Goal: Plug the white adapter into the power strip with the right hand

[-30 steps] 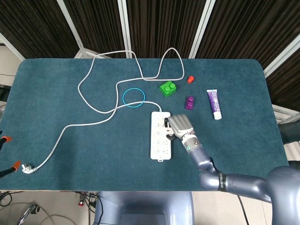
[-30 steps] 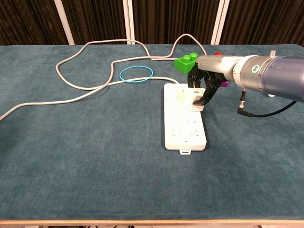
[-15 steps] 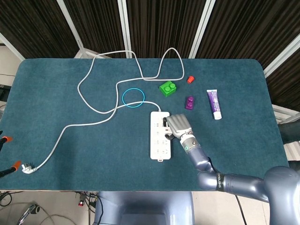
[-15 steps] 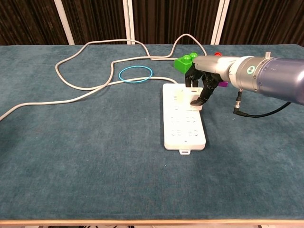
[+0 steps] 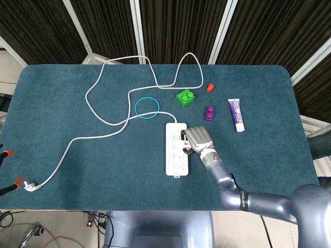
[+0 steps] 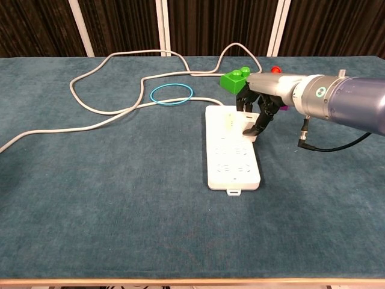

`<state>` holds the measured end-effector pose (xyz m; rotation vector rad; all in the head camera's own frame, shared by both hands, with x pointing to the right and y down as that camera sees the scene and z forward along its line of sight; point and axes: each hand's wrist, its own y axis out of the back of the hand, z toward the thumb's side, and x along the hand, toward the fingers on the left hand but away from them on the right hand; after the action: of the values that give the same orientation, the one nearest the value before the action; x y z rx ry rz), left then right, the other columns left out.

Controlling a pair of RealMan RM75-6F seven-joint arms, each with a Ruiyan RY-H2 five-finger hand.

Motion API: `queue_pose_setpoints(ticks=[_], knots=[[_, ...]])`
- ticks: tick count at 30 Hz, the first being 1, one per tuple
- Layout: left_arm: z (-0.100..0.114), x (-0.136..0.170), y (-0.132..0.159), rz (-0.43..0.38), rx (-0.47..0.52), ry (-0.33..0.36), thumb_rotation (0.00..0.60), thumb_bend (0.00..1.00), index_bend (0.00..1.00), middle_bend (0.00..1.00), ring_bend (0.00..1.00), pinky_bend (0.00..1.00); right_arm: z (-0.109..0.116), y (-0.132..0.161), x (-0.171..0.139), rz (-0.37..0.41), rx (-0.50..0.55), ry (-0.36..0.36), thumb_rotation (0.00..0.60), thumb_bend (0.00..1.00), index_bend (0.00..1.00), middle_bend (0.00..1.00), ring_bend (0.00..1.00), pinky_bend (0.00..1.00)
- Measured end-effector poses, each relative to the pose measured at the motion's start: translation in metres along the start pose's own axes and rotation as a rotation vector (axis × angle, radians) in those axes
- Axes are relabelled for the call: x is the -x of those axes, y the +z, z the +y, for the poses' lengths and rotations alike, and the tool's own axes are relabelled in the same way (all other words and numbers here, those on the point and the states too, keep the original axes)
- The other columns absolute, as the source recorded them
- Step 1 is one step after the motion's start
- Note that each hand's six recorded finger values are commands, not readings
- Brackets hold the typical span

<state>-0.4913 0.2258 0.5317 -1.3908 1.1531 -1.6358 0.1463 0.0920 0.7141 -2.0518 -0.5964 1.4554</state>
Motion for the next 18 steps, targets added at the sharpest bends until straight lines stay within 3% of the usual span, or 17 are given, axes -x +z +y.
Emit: queue_pose_setpoints(ticks=[8, 13, 18], knots=[[-0.0009, 0.0003, 0.0012, -0.002, -0.004, -0.001, 0.6, 0.14, 0.3, 0.1, 0.04, 0.11, -0.0024, 0.0003, -0.003, 0.014, -0.001, 0.002, 0.6, 0.52, 0.98, 0.72, 0.72, 0.45], [-0.0006, 0.0001, 0.0006, 0.001, -0.003, 0.0, 0.6, 0.14, 0.3, 0.1, 0.04, 0.11, -0.002, -0.0019, -0.0031, 0.001, -0.003, 0.001, 0.6, 0.52, 0.86, 0.69, 0.65, 0.44], [-0.0006, 0.0, 0.0004, 0.0, -0.003, -0.001, 0.6, 0.14, 0.3, 0.1, 0.04, 0.11, -0.0036, -0.005, -0.0041, -0.023, -0.002, 0.02, 0.6, 0.52, 0.68, 0.52, 0.48, 0.4]])
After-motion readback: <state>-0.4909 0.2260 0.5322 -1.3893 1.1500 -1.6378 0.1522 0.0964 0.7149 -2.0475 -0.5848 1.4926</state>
